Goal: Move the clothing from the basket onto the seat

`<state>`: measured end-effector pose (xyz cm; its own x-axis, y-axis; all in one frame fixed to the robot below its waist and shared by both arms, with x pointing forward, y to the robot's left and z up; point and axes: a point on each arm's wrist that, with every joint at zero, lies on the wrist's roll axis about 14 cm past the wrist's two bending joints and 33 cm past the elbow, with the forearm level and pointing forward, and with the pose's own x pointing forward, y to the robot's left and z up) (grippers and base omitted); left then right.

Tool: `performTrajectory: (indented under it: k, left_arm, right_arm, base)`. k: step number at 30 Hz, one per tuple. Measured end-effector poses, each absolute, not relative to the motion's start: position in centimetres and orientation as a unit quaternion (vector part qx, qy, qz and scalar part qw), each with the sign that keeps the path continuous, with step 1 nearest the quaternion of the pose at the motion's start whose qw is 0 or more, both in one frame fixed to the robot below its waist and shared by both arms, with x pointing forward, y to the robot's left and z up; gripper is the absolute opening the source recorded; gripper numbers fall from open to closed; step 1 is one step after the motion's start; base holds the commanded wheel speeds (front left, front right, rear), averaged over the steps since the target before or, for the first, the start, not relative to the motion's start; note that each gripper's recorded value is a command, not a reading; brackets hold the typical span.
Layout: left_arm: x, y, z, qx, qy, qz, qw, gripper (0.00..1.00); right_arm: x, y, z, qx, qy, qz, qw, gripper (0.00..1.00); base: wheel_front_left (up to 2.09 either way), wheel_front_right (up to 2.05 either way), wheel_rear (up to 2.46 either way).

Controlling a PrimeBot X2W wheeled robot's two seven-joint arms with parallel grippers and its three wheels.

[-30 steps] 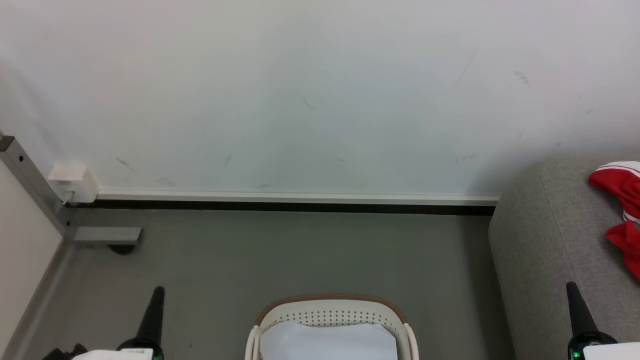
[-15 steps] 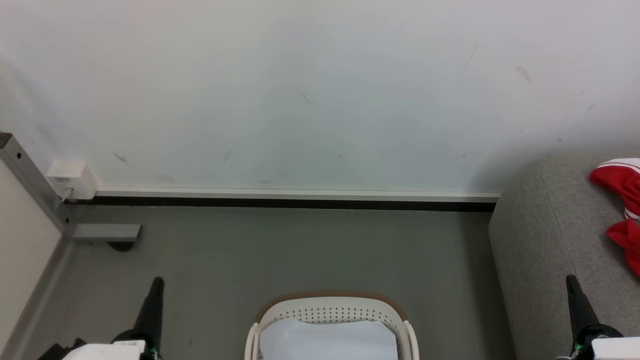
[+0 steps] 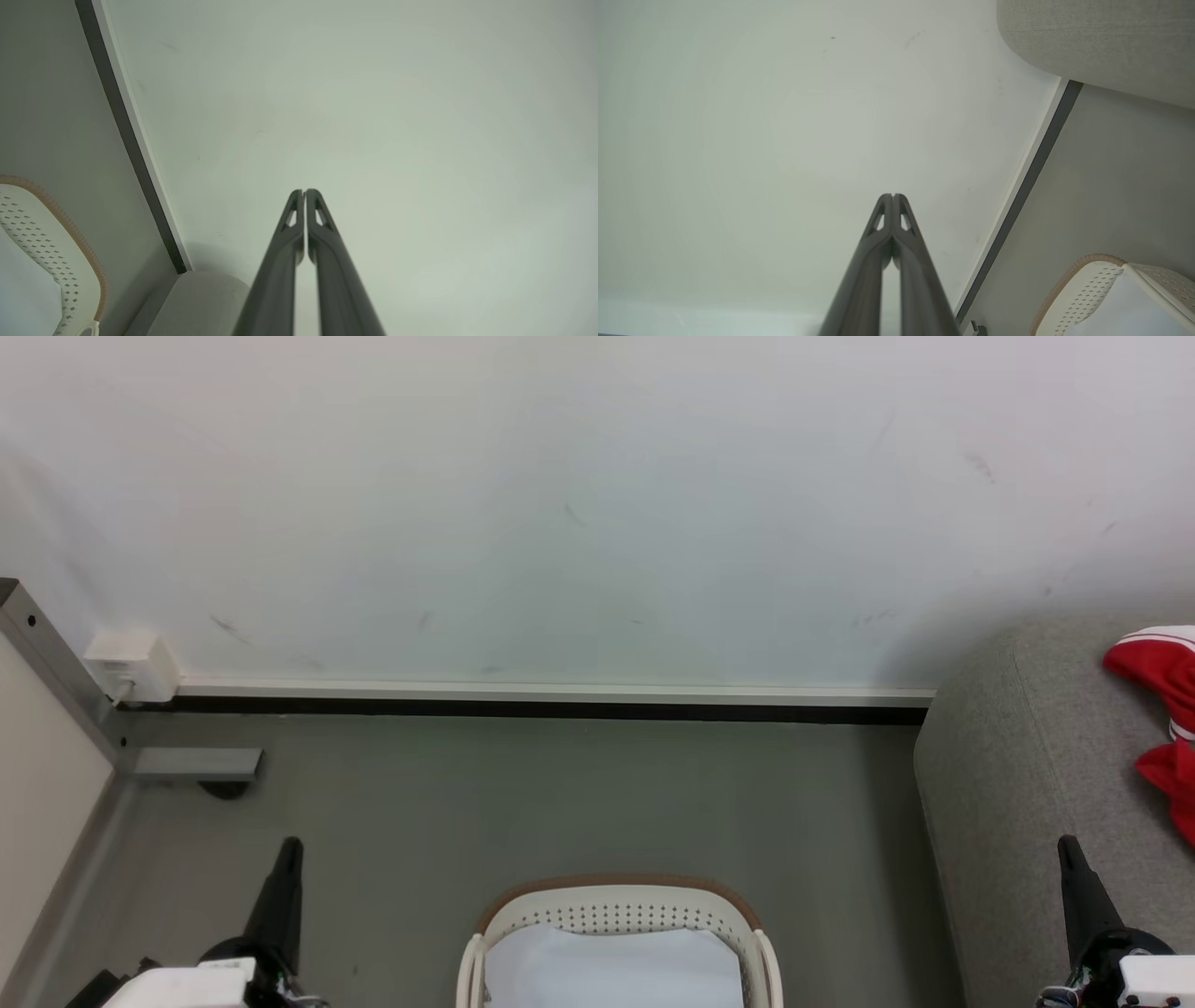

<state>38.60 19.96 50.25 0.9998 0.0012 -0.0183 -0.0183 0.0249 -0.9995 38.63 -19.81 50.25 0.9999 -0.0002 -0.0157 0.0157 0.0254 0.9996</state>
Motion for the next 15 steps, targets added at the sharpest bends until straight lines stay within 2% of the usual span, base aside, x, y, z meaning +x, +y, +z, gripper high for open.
performTrajectory:
  k: [6, 15]
  left_arm:
    - [38.82, 19.95, 50.44, -0.706, 0.004, 0.004, 0.708, 0.0]
    - [38.82, 19.95, 50.44, -0.707, 0.004, 0.004, 0.708, 0.0]
  right_arm:
    - [38.71, -19.82, 50.3, 0.71, 0.005, -0.003, 0.704, 0.0]
    - [38.72, -19.82, 50.31, 0.71, 0.005, -0.003, 0.704, 0.0]
  base:
    - [0.0, 0.0, 0.0]
    - [0.0, 0.0, 0.0]
